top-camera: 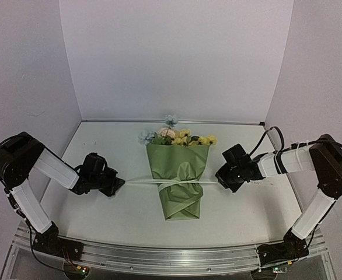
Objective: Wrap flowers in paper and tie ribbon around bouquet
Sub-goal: Tie the half-tied ribbon around the folded bouquet.
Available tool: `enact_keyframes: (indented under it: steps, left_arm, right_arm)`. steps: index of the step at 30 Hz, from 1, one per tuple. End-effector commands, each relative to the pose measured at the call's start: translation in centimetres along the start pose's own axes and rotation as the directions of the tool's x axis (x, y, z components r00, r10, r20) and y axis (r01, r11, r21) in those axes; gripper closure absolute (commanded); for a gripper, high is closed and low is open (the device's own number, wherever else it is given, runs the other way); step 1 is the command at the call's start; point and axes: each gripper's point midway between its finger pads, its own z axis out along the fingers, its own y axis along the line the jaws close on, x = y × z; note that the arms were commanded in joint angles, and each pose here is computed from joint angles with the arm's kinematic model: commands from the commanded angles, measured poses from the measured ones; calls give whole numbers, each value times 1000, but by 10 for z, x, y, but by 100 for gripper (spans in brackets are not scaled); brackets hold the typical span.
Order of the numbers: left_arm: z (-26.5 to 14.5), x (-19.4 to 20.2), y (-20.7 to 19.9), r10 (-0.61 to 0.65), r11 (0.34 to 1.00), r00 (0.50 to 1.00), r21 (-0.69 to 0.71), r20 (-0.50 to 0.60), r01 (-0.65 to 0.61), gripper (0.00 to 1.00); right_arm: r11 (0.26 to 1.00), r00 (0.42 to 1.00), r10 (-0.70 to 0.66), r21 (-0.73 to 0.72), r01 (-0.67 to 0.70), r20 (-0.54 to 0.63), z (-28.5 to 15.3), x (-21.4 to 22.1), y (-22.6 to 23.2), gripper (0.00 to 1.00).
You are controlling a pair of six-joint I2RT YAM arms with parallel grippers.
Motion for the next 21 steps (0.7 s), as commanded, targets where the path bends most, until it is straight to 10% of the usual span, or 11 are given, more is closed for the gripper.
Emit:
enact_keyframes:
  steps: [1,21]
  left_arm:
    - [-22,-39,37,-24,998,997,-63,68,29,100]
    - [-108,-146,43,-140,989,965,68,221,128,100]
  right_arm:
    - [996,998,11,89,-16,64,-10,-26,-46,100]
    - [981,971,173,54,-184,164,-58,-80,-113,100]
